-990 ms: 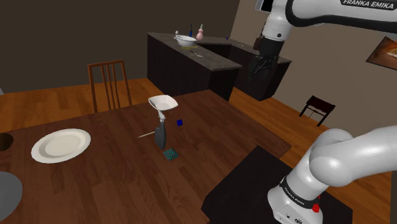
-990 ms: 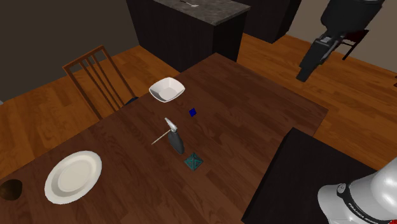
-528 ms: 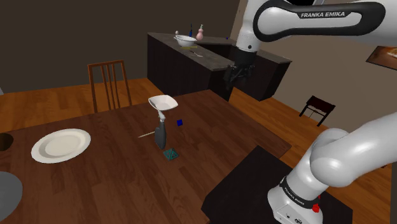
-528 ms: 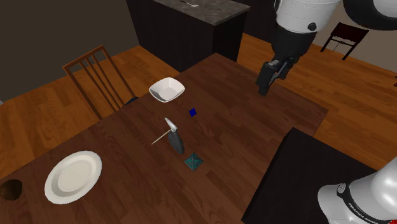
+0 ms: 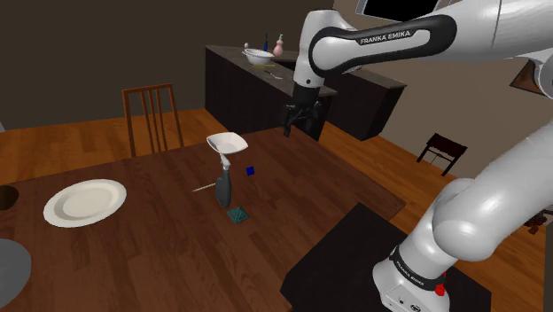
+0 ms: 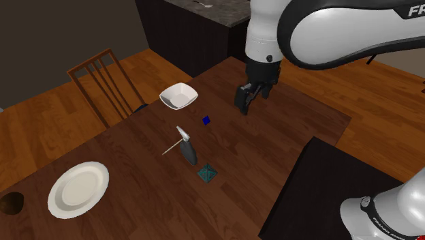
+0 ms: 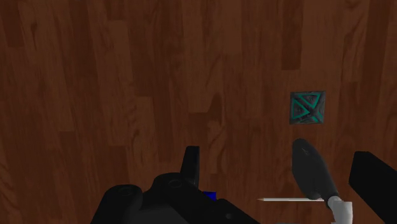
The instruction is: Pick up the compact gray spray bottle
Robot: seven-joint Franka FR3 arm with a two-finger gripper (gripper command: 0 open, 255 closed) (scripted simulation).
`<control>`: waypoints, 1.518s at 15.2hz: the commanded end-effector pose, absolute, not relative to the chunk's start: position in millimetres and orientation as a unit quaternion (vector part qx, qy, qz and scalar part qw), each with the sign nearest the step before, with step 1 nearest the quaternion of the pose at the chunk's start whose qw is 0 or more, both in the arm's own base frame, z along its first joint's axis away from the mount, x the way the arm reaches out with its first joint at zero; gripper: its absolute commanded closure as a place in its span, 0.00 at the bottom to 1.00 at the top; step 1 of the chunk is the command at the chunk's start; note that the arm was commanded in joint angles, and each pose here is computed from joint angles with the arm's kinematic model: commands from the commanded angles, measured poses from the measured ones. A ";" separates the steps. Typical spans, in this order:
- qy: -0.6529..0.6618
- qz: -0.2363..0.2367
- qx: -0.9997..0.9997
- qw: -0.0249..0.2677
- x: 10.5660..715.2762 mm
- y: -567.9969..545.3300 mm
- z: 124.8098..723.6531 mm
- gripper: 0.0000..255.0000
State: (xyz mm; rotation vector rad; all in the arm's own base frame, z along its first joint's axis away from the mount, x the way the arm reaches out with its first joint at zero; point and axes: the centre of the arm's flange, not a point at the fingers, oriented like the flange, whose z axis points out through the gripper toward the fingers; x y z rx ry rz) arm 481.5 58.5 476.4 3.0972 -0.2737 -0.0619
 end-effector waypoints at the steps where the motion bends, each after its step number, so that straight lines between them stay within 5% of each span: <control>1: -0.089 -0.022 0.996 0.015 502.7 70.5 461.8 0.00; 23: -0.099 -0.046 0.994 0.004 689.4 179.9 296.2 0.00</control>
